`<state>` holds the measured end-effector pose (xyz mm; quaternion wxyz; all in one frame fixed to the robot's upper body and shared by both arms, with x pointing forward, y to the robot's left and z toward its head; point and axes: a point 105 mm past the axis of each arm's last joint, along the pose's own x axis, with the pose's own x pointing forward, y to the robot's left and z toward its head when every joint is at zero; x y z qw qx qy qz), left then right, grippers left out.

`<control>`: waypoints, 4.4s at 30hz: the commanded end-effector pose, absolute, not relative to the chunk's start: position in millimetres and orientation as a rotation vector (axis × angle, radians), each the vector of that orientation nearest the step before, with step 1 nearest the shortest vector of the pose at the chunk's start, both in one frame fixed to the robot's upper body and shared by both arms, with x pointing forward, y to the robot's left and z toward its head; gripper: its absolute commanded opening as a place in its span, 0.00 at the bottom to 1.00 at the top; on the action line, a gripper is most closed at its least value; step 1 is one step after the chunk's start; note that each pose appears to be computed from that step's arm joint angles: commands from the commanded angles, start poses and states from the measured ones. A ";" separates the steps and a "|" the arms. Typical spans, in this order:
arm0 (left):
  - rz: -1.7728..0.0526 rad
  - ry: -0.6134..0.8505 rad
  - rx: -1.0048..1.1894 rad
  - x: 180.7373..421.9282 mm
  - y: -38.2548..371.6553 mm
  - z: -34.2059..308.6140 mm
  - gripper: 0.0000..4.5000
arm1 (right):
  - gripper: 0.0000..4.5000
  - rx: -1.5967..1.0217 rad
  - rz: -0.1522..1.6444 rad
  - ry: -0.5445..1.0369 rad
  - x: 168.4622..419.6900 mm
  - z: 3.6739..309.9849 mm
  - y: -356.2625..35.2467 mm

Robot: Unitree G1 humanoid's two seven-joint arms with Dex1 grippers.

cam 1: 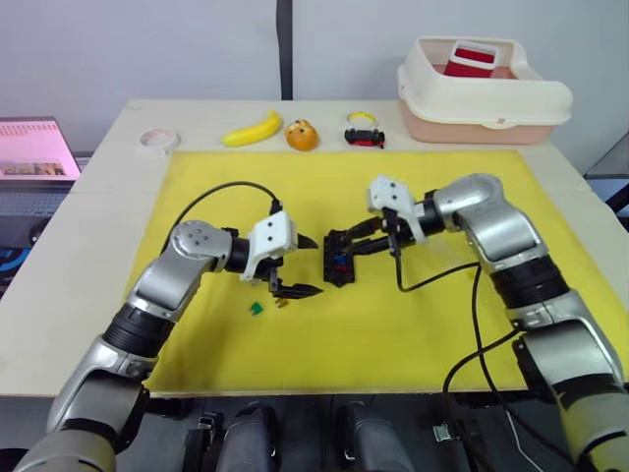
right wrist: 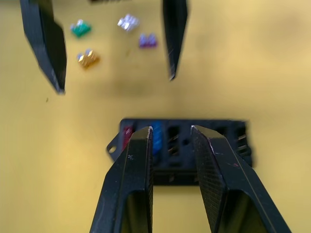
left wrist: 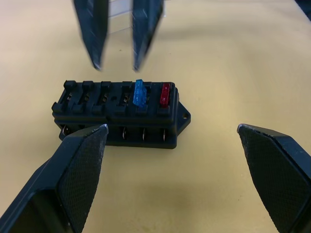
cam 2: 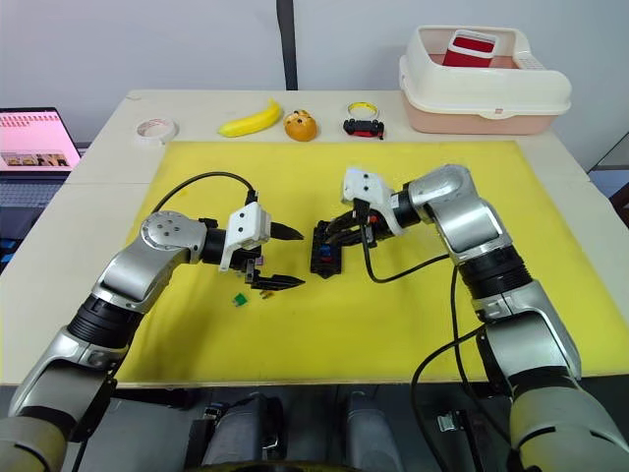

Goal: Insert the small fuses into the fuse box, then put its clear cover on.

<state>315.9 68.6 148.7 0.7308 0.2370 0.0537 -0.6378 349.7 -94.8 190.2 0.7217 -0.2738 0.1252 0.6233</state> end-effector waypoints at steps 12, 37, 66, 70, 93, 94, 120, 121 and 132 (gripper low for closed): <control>-1.373 0.065 0.548 323.0 73.1 163.1 1.00 | 0.01 -0.520 1.344 0.156 333.8 193.2 -86.5; -1.373 0.065 0.551 323.4 73.8 163.9 1.00 | 0.01 -0.476 1.282 0.331 334.6 135.8 -97.4; -1.369 0.058 0.543 325.9 73.8 168.4 1.00 | 0.01 -0.285 1.270 0.252 337.4 157.4 -101.2; -1.372 0.049 0.524 326.4 74.5 173.9 1.00 | 0.01 -0.274 1.295 0.169 331.2 192.1 -97.0; -1.385 0.295 0.642 305.9 187.3 201.0 1.00 | 0.44 -0.769 1.109 0.325 263.1 232.9 -216.6; -1.381 0.307 0.649 304.6 193.6 201.9 1.00 | 0.55 -0.769 1.095 0.338 259.7 236.2 -223.3; -1.401 0.668 0.020 306.5 182.8 163.7 1.00 | 1.00 -0.742 1.173 0.137 264.6 259.7 -166.4; -1.388 0.707 -0.023 306.9 183.0 159.9 1.00 | 1.00 -0.737 1.193 0.123 263.8 260.1 -158.8; -1.297 0.885 -0.245 320.4 175.0 132.1 1.00 | 1.00 -0.719 1.307 0.085 247.1 255.6 -123.0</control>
